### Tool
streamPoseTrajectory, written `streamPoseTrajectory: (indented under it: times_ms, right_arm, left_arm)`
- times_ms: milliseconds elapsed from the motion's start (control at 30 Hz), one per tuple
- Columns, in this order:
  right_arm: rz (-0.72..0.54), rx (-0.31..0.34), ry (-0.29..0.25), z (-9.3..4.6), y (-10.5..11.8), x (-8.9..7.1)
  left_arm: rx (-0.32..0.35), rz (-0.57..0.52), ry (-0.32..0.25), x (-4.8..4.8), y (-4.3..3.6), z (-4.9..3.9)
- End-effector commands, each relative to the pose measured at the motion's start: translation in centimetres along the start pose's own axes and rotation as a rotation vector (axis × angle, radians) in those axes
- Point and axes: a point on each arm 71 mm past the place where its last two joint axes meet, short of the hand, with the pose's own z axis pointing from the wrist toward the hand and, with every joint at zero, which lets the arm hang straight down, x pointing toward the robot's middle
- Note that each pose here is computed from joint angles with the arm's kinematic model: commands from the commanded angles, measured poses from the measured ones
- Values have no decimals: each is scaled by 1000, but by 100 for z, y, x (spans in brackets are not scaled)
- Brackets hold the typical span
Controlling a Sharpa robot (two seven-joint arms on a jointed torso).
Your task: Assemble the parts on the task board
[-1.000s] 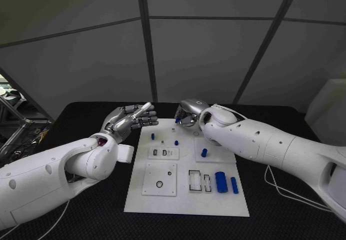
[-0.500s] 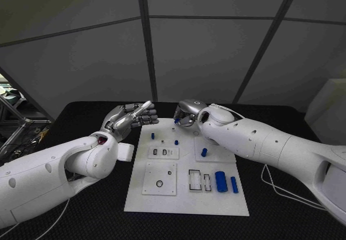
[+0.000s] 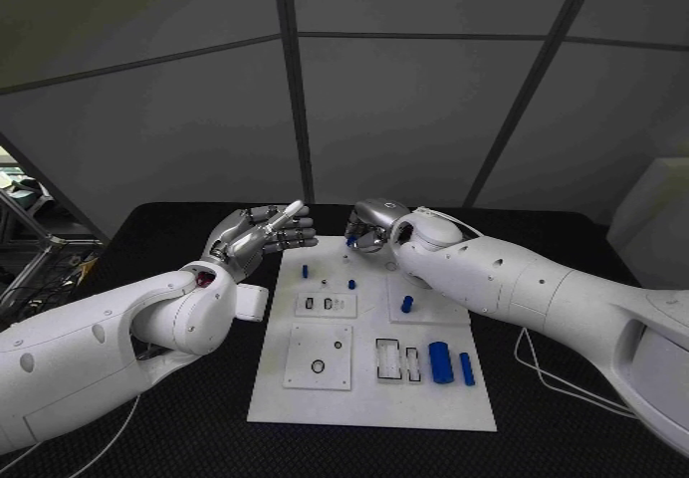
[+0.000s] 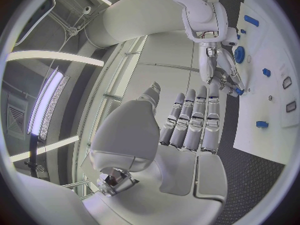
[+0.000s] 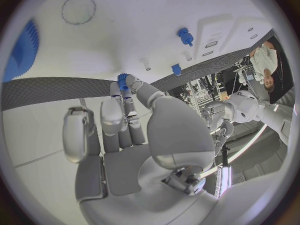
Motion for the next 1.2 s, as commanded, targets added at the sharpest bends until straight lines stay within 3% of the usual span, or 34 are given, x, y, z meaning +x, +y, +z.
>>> streamPoseTrajectory:
  times_ms: [33, 367, 600, 833, 1033, 1200]
  right_arm:
    - [-6, -11, -12, 9, 18, -21]
    - [-7, -7, -16, -8, -9, -31]
    - [0, -22, -65, -138, -74, -125]
    - [93, 15, -131, -452, -368, -303]
    - [252, 150, -72, -779, -792, -380]
    - [278, 213, -17, -914, -968, -383]
  left_arm:
    - [6, -2, 19, 18, -17, 8]
    - [3, -1, 19, 7, -21, 9]
    - [3, 3, 10, -36, -28, 1]
    - [4, 8, 2, -94, -31, -7]
    - [3, 11, -5, -139, -32, -13]
    - [2, 12, -6, -151, -28, -9]
